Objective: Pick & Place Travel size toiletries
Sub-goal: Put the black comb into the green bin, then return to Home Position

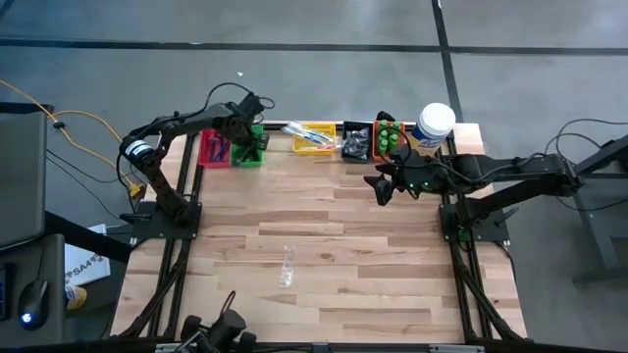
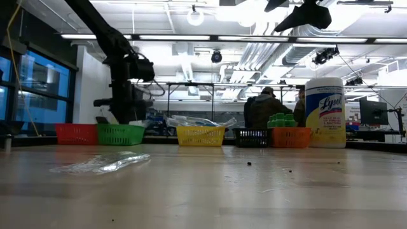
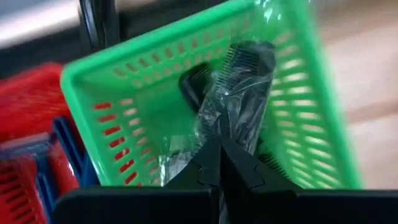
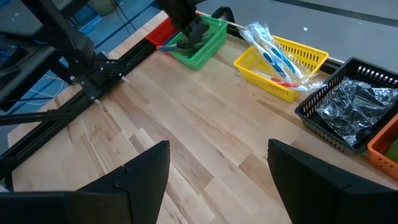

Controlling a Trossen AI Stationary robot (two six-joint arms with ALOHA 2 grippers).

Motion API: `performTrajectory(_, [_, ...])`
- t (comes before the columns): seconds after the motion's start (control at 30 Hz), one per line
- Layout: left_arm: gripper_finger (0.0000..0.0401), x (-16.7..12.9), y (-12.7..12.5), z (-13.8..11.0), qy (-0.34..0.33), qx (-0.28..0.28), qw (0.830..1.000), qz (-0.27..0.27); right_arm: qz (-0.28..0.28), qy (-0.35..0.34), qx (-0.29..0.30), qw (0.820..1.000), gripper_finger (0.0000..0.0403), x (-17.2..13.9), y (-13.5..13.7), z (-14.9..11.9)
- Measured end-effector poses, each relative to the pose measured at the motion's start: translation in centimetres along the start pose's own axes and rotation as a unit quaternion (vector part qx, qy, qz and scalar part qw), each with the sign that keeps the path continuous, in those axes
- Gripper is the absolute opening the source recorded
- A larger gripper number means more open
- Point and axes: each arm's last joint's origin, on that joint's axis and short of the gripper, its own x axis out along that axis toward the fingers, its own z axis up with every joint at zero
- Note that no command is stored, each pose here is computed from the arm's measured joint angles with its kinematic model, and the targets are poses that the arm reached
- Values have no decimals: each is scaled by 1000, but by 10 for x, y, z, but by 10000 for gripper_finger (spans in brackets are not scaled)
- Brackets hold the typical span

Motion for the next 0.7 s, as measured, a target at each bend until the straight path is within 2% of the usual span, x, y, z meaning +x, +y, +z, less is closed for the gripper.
performTrajectory(0.1, [0,6,2,-8,18,7,1000,6,0,0,0,1000,258,0,0,0])
performTrajectory(0.27, [0,3,2,-6,7,6,1000,1,0,0,0,1000,258,0,0,0])
performTrajectory(0.5, [0,-34,4,5,-53,-1,998,-30,0,0,0,1000,258,0,0,0])
performTrajectory(0.7, [0,-78,3,-9,-103,14,991,-88,4,-3,-26,1000,258,-3,1,0])
